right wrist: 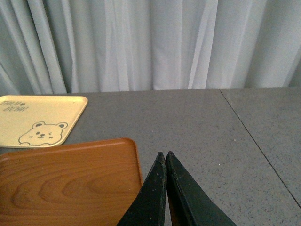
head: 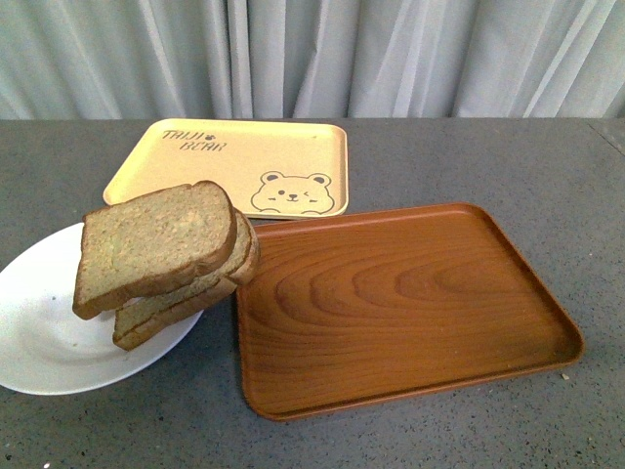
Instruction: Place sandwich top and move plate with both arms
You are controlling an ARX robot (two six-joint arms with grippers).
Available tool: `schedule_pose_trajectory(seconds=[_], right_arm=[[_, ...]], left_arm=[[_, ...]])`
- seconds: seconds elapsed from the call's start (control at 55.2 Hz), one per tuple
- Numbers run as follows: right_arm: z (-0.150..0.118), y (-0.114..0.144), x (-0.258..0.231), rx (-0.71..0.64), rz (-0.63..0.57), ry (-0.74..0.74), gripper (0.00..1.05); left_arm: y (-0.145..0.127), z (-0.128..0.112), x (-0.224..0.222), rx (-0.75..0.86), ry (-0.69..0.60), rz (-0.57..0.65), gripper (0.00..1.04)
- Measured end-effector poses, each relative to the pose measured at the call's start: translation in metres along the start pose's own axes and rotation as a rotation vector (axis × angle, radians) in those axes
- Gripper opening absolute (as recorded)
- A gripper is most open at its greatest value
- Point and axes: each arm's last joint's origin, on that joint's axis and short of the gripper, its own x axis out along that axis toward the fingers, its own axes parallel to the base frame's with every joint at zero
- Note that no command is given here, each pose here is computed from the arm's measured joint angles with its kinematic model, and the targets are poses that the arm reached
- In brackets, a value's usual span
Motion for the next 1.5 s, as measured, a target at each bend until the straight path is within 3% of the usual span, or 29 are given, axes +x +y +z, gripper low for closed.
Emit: schedule_pose_trajectory(seconds=[1.339, 1.502], right_arm=[[0.001, 0.000, -0.041, 0.000, 0.000, -0.010, 0.02], [0.002, 0.000, -0.041, -0.001, 0.000, -0.011, 0.27]], left_arm=[[0.000, 0.000, 0.000, 0.000, 0.000, 0.000, 0.96], [0.000, 0.000, 0.000, 0.000, 0.000, 0.000, 0.96]])
